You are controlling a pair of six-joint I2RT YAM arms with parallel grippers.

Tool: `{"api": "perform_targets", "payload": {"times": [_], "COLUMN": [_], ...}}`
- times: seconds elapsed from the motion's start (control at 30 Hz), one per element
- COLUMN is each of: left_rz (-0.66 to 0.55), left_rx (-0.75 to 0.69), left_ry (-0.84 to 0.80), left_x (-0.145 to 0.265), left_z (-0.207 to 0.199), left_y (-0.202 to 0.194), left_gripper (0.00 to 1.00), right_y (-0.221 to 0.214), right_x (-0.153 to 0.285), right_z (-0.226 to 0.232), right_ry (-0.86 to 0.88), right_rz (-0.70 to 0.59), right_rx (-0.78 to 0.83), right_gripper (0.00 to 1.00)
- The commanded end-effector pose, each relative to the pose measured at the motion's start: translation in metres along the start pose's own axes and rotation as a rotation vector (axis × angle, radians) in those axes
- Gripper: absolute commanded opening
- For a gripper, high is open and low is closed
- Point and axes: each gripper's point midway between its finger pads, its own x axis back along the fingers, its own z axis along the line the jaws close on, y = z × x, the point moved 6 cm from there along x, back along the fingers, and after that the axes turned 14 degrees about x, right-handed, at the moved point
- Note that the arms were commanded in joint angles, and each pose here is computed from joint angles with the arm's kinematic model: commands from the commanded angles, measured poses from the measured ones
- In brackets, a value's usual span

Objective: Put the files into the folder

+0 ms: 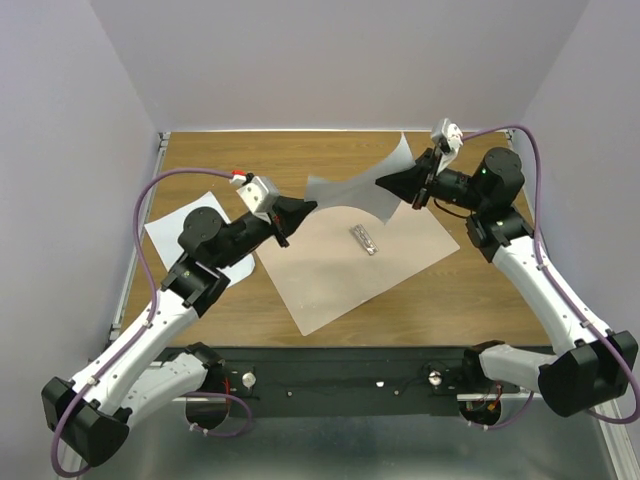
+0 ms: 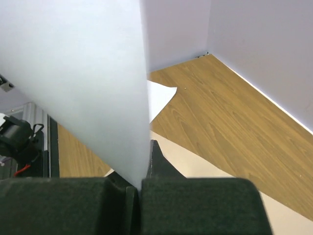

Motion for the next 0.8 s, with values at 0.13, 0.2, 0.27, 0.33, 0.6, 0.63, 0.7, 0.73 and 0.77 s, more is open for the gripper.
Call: {"api": "perform_targets", "payload": {"times": [0.13,0.2,0.27,0.33,0.6,0.63,0.7,0.73,0.77], "left_rz": [0.008,0.033,0.037,0.044,0.171,0.191,0.222,0.232,0.255], "left_rx": [0.311,0.372,0.433,0.46,0.625,0.635,0.658,0.672,0.692], "left_ry": [0.412,0.54,0.666,0.735,0.918,0.915,0.916,0.906,0.894], "left_x": [0.011,0.021,0.033,0.042,0.065,0.065,0.066,0.065,0.067], "left_z": [0.042,0.052,0.06,0.065,0.077,0.077,0.079,0.079,0.079], "left_y": [-0.034,-0.048,-0.06,-0.068,-0.134,-0.139,-0.155,-0.161,-0.172], "left_gripper": [0.34,0.67,0.98,0.98,0.98,0.98,0.99,0.98,0.98], "right_y": [-0.029,-0.046,-0.065,-0.086,-0.155,-0.163,-0.167,-0.165,-0.168], "right_x": [-0.002,0.0,0.006,0.012,0.029,0.03,0.031,0.031,0.033], "right_z": [-0.001,0.0,0.0,0.005,-0.001,-0.004,-0.007,-0.008,-0.012], "right_ry": [-0.041,-0.047,-0.103,-0.124,-0.099,-0.102,-0.02,0.007,0.031], "right_rz": [0.121,0.192,0.287,0.377,0.662,0.705,0.727,0.732,0.744], "right_rx": [-0.29,-0.324,-0.382,-0.433,-0.296,-0.297,-0.19,-0.162,-0.101], "right_gripper": [0.01,0.01,0.01,0.01,0.01,0.01,0.01,0.01,0.01]}}
